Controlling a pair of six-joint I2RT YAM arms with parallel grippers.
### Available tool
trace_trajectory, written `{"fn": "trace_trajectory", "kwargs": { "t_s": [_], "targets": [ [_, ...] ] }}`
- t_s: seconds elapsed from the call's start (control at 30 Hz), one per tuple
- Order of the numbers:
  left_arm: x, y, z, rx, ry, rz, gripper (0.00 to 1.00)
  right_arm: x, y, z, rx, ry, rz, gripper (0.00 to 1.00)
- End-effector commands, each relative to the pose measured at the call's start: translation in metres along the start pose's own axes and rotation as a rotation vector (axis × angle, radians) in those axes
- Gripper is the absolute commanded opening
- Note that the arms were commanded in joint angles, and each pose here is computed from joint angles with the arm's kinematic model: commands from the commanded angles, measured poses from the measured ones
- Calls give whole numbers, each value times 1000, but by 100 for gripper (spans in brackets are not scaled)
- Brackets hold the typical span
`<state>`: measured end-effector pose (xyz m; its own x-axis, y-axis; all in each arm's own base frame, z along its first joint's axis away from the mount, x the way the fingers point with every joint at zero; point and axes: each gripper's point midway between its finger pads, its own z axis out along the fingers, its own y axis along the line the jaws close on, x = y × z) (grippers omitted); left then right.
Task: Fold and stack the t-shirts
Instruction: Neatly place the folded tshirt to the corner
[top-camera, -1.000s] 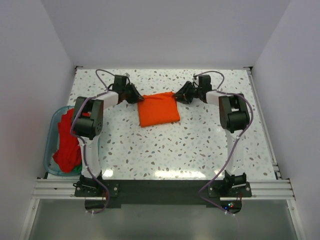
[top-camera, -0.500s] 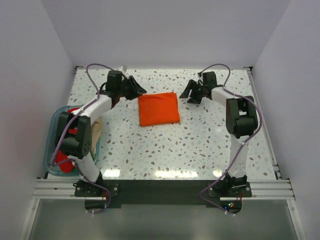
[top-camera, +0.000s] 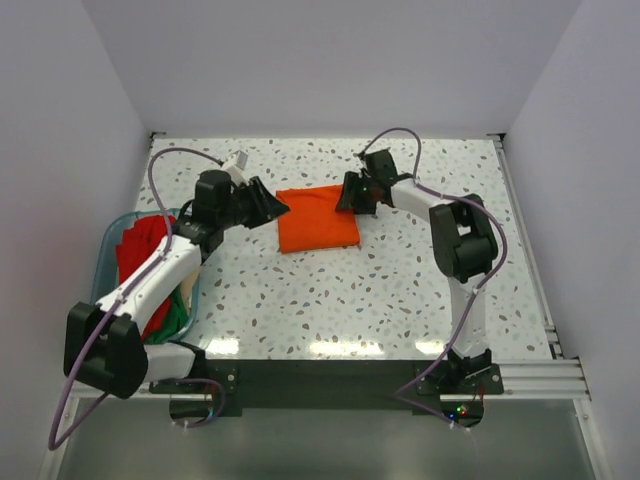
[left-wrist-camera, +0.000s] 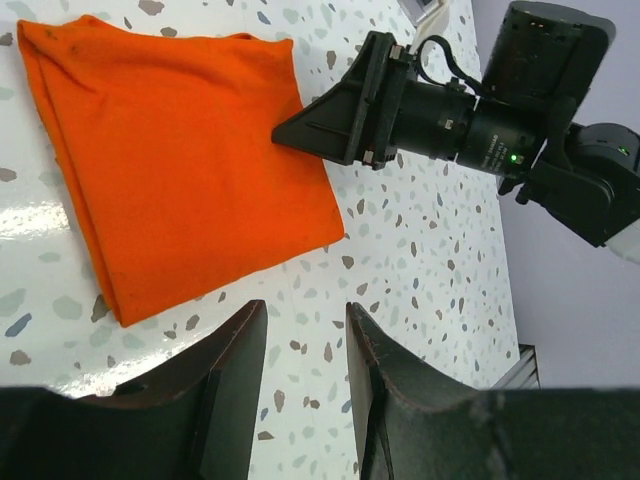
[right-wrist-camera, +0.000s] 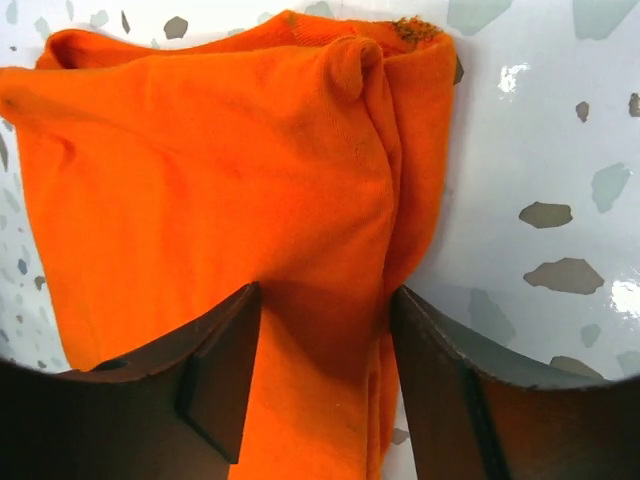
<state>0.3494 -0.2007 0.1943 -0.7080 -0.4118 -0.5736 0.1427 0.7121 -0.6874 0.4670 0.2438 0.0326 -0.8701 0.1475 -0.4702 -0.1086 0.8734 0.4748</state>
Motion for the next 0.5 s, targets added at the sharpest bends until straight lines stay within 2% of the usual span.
{"fn": "trace_trajectory", "kwargs": {
  "t_s": [0.0, 0.07, 0.17, 0.2, 0.47],
  "targets": [
    [-4, 0, -27, -28, -48, 84, 42, 23, -24, 8, 149, 60, -4, 56],
    [-1, 4, -35, -48, -48, 104, 42, 27, -30, 11, 207, 66, -19, 47],
    [1, 5, -48, -60, -61, 135, 42, 28, -46, 14, 302, 70, -37, 22],
    [3, 4, -53, -57, -59, 139, 42, 26, -46, 13, 311, 83, -56, 0],
    [11, 6, -72, -63, -54, 208, 42, -33, -95, -9, 622, 6, -230, 0]
  ]
}}
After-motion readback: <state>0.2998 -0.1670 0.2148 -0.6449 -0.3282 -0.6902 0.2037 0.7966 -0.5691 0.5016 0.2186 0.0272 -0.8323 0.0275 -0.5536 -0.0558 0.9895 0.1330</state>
